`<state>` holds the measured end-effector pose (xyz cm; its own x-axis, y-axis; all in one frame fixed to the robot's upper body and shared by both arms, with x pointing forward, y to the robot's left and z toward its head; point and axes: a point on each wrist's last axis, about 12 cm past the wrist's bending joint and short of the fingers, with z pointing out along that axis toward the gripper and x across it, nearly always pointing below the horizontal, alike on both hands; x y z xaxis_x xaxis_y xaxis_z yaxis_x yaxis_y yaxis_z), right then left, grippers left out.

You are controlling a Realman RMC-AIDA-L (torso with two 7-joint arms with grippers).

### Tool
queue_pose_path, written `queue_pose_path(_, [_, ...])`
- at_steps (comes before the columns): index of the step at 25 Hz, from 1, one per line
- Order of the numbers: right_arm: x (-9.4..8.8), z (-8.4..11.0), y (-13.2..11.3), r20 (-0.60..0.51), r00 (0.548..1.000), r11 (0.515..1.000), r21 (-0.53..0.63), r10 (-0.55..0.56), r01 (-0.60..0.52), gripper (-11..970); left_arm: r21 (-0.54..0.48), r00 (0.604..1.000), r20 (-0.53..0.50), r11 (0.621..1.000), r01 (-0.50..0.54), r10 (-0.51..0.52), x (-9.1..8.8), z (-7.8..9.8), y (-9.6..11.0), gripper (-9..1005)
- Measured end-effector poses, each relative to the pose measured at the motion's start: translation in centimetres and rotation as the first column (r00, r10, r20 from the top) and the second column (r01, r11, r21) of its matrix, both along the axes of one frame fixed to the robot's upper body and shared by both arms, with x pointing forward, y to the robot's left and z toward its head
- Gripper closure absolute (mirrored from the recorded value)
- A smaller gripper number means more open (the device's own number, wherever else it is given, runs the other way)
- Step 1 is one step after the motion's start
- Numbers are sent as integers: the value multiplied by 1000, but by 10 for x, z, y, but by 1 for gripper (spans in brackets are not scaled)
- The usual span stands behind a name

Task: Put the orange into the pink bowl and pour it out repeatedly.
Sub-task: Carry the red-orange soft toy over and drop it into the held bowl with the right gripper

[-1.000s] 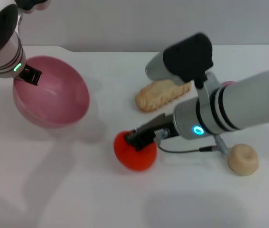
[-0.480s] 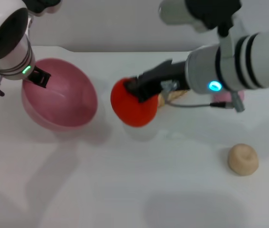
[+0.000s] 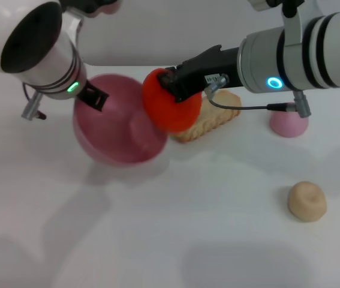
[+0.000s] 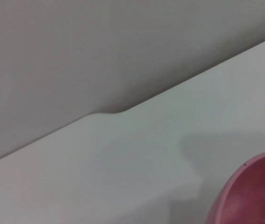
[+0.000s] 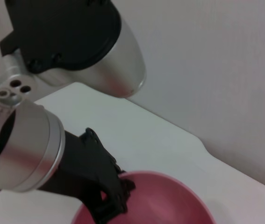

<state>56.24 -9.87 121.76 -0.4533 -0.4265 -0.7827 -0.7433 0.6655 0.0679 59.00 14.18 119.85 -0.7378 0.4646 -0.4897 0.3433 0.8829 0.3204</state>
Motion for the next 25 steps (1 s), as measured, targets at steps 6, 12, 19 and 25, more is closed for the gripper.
queue_pose_path(6, [3, -3, 4, 1, 1000, 1000, -3, 6, -6, 893, -13, 1000, 8, 1000, 27, -27, 0, 3, -6, 954])
queue_pose_path(12, [5, -8, 4, 22, 1000, 1000, 4, -3, 3, 882, -24, 999, 10, 999, 37, -37, 0, 3, -8, 954])
queue_pose_path(19, [9, -10, 0, 32, 999, 1000, 13, -28, 28, 799, -38, 999, 6, 998, 54, -54, -1, 2, -11, 954])
queue_pose_path(25, [23, -10, -36, 28, 981, 981, 45, -192, 191, 514, -49, 996, 1, 995, 88, -88, -4, 2, -16, 954])
